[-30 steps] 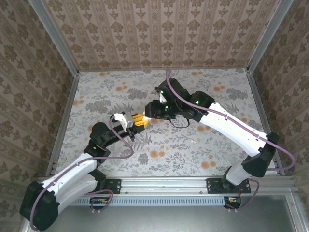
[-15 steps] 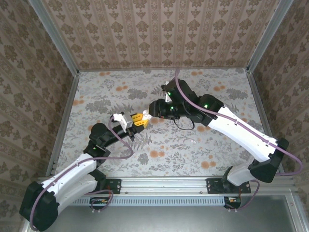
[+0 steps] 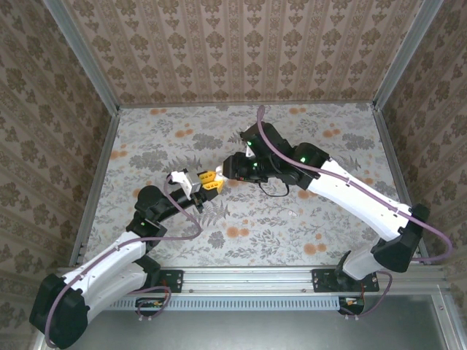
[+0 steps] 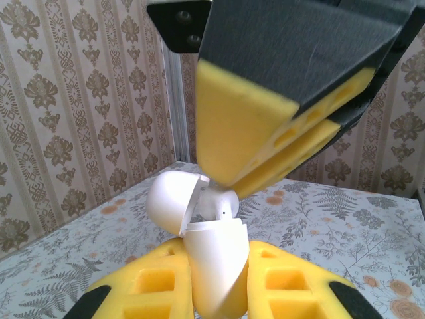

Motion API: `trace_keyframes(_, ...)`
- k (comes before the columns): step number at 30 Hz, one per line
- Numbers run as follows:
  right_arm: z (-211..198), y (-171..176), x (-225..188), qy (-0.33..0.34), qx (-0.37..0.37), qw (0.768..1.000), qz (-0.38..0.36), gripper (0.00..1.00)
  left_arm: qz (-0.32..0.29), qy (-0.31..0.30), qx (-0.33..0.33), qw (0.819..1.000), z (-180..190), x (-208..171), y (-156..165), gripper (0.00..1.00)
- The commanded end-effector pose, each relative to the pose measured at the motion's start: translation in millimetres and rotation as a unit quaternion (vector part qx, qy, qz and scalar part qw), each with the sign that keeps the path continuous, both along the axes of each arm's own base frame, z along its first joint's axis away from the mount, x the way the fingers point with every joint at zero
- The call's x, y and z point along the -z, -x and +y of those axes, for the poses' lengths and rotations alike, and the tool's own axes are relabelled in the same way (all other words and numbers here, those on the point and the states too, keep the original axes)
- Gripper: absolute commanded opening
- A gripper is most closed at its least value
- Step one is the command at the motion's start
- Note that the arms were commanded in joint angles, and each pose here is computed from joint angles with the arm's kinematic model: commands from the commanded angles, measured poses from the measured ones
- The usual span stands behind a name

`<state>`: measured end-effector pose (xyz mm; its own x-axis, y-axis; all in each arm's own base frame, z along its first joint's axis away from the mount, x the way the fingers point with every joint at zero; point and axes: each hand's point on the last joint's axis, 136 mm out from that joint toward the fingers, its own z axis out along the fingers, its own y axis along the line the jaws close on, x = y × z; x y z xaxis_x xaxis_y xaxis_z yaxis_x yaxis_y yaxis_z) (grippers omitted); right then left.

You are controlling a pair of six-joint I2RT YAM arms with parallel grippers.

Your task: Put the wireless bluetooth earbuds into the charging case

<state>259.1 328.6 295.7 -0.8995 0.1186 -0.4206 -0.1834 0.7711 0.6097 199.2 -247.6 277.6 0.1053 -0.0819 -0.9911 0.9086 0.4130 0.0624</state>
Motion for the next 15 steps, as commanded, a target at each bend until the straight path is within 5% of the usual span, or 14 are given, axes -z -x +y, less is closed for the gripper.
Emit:
trace_keyframes(1,7.7,0.5,0.2,-0.007,-0.007,1.0,0.006,0.37,-0.015,0.019,0.006,1.0,0.9,-10.7,5.5,0.0)
trace_keyframes(15,17.5,-0.6,5.0,-0.017,-0.017,0.999,0.021,0.35,-0.012,0.019,0.007,1.0,0.4,-9.0,5.6,0.0)
